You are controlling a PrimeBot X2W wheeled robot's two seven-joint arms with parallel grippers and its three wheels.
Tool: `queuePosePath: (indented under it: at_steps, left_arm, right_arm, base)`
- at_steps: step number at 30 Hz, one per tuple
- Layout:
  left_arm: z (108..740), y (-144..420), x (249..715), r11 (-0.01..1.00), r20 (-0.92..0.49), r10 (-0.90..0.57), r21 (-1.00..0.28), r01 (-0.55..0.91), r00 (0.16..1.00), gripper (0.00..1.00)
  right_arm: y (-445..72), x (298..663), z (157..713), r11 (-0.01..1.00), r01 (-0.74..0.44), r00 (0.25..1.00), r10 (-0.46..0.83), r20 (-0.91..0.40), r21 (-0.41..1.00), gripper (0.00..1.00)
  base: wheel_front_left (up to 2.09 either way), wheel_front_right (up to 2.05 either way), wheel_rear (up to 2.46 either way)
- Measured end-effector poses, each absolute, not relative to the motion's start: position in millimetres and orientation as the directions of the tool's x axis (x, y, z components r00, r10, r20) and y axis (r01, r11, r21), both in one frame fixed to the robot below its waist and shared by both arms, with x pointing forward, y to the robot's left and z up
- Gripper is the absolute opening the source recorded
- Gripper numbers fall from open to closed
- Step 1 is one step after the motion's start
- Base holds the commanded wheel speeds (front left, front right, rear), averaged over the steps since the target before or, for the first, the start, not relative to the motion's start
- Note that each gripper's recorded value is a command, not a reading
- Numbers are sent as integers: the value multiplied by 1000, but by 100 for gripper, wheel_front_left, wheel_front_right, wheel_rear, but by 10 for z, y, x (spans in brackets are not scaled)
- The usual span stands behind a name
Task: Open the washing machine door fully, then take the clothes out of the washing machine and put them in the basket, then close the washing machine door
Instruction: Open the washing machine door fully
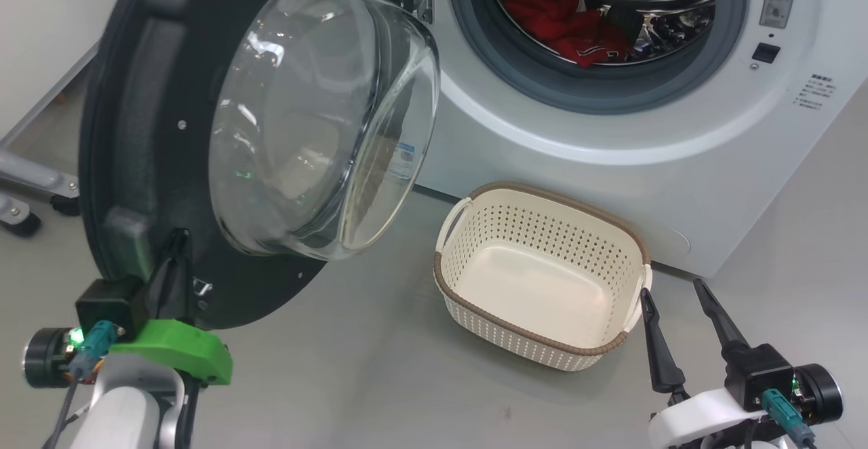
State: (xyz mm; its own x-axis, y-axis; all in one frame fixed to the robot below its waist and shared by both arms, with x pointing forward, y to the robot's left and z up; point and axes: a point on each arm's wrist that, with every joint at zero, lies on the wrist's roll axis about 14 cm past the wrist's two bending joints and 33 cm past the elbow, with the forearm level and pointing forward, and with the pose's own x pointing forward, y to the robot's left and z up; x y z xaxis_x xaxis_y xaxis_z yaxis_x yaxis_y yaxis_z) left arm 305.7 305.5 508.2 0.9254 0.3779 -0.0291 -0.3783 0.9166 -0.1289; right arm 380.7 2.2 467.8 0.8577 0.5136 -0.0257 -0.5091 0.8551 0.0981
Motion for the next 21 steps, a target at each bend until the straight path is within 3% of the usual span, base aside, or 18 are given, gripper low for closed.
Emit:
queuePosePath:
  at_steps: [21]
  left_arm:
    - [5017,3600,3060,858,-38,504,-94,-505,863,0]
  right_arm:
    - [-114,3858,4627,873,-481,873,485,-38,82,100]
  base:
    - [0,0,0]
